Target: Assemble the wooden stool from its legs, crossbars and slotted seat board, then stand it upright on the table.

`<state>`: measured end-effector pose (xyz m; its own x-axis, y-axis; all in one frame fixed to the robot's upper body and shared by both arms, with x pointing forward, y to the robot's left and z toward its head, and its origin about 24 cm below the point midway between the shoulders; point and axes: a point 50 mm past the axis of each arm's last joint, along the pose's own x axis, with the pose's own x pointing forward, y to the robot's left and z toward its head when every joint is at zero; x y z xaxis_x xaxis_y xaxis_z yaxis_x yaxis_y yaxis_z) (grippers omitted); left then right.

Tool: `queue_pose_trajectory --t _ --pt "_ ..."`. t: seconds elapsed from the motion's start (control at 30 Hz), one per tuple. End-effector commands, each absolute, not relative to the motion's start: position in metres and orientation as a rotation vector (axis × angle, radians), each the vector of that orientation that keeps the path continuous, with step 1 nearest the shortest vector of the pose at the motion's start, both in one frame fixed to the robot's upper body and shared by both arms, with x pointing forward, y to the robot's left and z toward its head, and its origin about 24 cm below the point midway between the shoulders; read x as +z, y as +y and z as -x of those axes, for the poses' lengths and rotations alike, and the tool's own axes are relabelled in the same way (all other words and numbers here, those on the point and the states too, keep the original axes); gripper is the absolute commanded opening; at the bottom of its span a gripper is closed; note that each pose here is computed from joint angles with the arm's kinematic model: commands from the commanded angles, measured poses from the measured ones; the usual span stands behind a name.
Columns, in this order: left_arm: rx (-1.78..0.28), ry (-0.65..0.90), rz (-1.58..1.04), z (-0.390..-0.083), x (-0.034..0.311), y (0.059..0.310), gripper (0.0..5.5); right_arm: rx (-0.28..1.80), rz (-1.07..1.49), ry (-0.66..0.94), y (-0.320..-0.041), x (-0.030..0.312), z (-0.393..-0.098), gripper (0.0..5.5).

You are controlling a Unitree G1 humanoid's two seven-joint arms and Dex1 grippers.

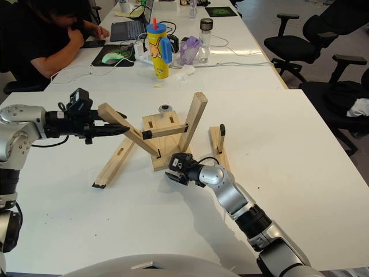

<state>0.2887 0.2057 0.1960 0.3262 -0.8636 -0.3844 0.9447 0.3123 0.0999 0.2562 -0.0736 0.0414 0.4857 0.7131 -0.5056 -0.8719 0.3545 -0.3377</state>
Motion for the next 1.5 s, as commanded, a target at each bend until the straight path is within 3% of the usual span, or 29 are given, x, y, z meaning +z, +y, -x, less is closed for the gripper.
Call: queue_pose_trajectory --t 0.03,0.4,0.53,0.7,0.83,0.97,1.03,1.13,1.23,1.3,1.4,1.5 --pt "-1.338 0.369 -0.285 -0.273 0.167 0.178 2.02 1.093 0.592 0.48 -0.08 0.013 -0.241 3.43" --pt "-1.208 0.452 -0.233 -0.28 0.117 0.174 2.02 1.106 0.529 0.484 -0.082 0.015 -0.239 3.43" --pt "-1.202 0.471 -0.226 -0.277 0.11 0.175 2.02 1.039 0.14 0.234 -0.076 0.066 -0.246 2.88" --pt "-1.196 0.464 -0.239 -0.278 0.117 0.179 2.02 1.055 -0.257 -0.068 -0.071 0.151 -0.228 2.09" --pt "-1.193 0.472 -0.254 -0.28 0.118 0.182 2.02 0.918 -0.138 -0.234 -0.066 0.189 -0.234 1.44" --pt "-1.212 0.467 -0.278 -0.286 0.122 0.178 2.02 0.741 0.013 -0.289 -0.053 0.189 -0.247 0.75" --pt "-1.218 0.466 -0.282 -0.288 0.123 0.177 2.02 0.673 0.086 -0.114 -0.044 0.155 -0.259 0.46" --pt "-1.232 0.457 -0.291 -0.29 0.125 0.173 2.02 0.648 0.283 0.405 -0.046 0.056 -0.255 0.03" --pt "-1.242 0.45 -0.304 -0.293 0.127 0.17 2.02 0.691 0.351 0.571 -0.052 0.025 -0.241 0.01" --pt "-1.245 0.448 -0.309 -0.293 0.127 0.17 2.02 0.7 0.324 0.475 -0.048 0.04 -0.248 0.01" --pt "-1.239 0.45 -0.312 -0.294 0.125 0.171 2.02 0.713 0.131 0.129 -0.04 0.092 -0.259 0.01" --pt "-1.24 0.446 -0.32 -0.297 0.126 0.174 2.02 0.716 0.009 -0.217 -0.056 0.138 -0.245 0.01"
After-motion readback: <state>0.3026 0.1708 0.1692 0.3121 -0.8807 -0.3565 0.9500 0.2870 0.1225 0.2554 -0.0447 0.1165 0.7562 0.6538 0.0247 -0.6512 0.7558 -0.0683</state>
